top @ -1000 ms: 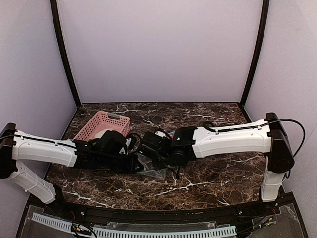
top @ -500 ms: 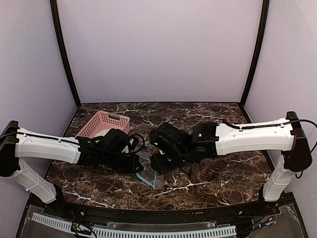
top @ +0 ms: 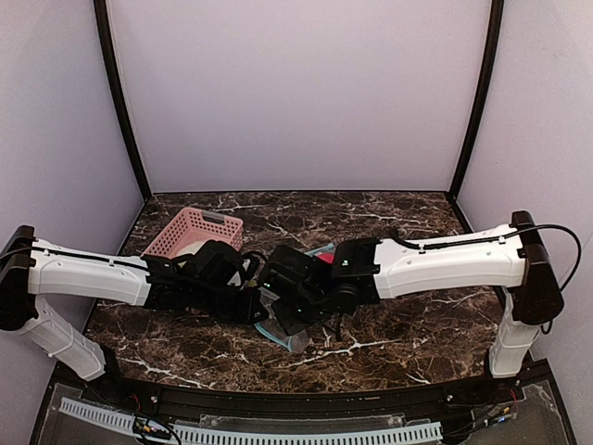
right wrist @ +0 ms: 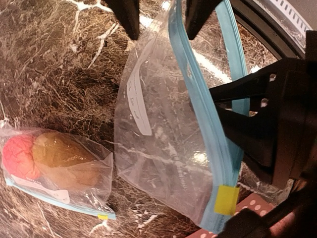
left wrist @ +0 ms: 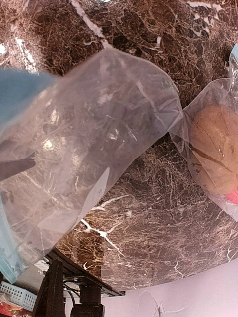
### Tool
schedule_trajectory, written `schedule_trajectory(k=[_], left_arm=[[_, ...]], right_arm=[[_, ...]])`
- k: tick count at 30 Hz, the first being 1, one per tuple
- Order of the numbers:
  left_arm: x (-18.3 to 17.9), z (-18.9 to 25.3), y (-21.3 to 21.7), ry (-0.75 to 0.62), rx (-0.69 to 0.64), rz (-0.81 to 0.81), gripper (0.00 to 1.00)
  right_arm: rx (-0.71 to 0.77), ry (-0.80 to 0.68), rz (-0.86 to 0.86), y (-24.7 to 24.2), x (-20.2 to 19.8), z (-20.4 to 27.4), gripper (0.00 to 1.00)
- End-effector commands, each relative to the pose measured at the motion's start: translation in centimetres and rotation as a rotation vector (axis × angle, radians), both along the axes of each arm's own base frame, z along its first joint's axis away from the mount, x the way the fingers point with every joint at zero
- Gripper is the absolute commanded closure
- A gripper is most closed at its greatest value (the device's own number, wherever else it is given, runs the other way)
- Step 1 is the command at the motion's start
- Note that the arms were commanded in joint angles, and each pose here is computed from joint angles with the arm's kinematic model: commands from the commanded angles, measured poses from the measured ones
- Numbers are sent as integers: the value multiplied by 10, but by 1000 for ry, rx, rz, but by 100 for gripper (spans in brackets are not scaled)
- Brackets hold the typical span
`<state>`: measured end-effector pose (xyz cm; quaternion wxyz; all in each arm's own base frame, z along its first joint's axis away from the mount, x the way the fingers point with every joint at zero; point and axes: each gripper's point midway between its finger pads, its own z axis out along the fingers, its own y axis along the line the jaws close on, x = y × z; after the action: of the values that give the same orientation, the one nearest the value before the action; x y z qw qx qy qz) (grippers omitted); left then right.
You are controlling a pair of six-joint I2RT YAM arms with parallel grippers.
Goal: Place the food in the zip-top bag and seal the zipper
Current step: Pass from the right arm to the left, then pass from the left arm to the right
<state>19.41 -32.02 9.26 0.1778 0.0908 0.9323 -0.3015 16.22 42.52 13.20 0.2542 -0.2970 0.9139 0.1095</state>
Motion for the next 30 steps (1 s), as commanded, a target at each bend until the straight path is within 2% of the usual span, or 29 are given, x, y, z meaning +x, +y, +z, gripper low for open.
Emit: schedule_trajectory(k=[1,6,11,18,21,23,25,30], left_arm=[[0,4,3,-1,9,-1,99],[-1,-6,15,-12,61,6,99],[-2,-9,23,-75,60,-25,99],[-10,-6,29,-158,39,-108,99],[-11,6,22,-185,4,-148,96],[-11,16,16,-199,-19,-169,91],[-10,26,10,-209,-40,-186,83],[-12,65,-1,-295,-117,-258,42]], right_arm=[[-9,-18,-61,-5,4,2,78],[3,-19,-108,-17,7,9,84],[10,0,-181,-37,13,6,100],[23,4,-246,-48,18,9,100],[29,3,-239,-44,19,11,100],[28,2,-235,-41,20,12,100],[19,-1,-238,-40,21,12,100],[-7,-3,-250,-40,22,12,100]])
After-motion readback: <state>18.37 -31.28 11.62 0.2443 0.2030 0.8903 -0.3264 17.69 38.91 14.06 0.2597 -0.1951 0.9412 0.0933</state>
